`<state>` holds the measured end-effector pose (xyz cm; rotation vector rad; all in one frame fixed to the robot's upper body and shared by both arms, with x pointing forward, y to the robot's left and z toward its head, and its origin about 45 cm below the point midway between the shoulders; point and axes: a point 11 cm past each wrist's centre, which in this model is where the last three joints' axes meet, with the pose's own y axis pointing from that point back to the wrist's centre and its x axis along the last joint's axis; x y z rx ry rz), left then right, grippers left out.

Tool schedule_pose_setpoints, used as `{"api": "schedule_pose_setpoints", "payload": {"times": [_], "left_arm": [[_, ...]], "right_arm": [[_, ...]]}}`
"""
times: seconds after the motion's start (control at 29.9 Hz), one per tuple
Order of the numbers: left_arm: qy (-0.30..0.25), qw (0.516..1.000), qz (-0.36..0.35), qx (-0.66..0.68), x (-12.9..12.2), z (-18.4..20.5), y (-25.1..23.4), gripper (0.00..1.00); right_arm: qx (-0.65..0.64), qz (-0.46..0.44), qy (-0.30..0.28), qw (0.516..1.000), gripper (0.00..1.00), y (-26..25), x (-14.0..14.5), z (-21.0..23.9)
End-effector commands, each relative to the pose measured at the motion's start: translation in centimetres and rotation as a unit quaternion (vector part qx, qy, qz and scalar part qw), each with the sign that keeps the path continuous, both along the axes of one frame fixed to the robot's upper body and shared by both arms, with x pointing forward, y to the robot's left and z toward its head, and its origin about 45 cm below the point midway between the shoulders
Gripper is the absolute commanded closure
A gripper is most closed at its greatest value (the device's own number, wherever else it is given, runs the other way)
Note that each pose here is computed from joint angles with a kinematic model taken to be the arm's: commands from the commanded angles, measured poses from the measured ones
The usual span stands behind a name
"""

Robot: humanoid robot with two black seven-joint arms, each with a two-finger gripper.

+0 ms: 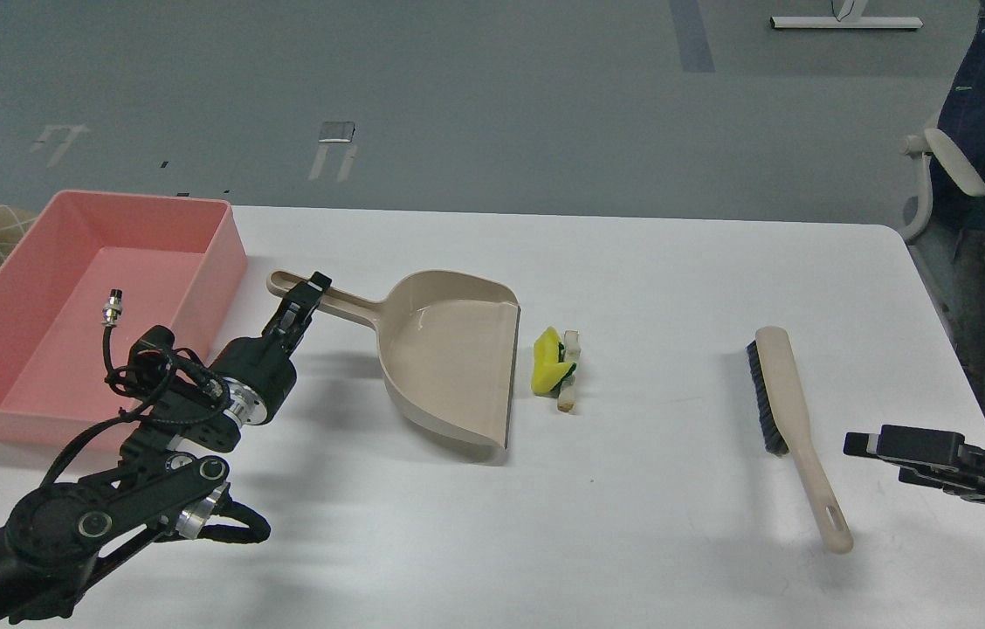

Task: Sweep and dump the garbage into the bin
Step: 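Lower the right gripper down to the wooden brush handle, then grasp the brush handle with the right gripper and lift it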

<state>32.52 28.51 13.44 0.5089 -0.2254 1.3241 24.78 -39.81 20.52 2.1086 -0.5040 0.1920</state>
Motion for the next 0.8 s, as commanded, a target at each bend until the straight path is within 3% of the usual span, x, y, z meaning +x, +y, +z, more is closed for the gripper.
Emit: {"api": "schedule_pose_setpoints", "payload": {"times": [0.0,0.17,0.37,0.53,0.77], "left_arm": [[0.0,1.0,0.0,0.0,0.0,0.0,0.0,1.0],[-0.001,1.0,0.0,0.0,0.1,0.1,0.0,1.0],[0.0,1.0,0.0,0.0,0.0,0.0,0.0,1.0],[-0.002,1.0,0.0,0.0,0.0,0.1,0.0,1.0],[-0.004,1.0,-0.001,-0.001,0.0,0.1,0.0,1.0]], "right_arm": [[0.0,0.021,-0.003,1.0,0.02,1.3,0.3,-1.0],[-0.002,0.027,0.0,1.0,0.06,2.1,0.3,-1.7],[-0.009,0.05,0.0,0.999,0.29,3.1,0.2,-2.6],[-0.01,0.065,0.0,0.998,0.39,3.9,0.1,-3.3],[-0.012,0.064,0.002,0.998,0.41,3.9,0.0,-3.4]]}}
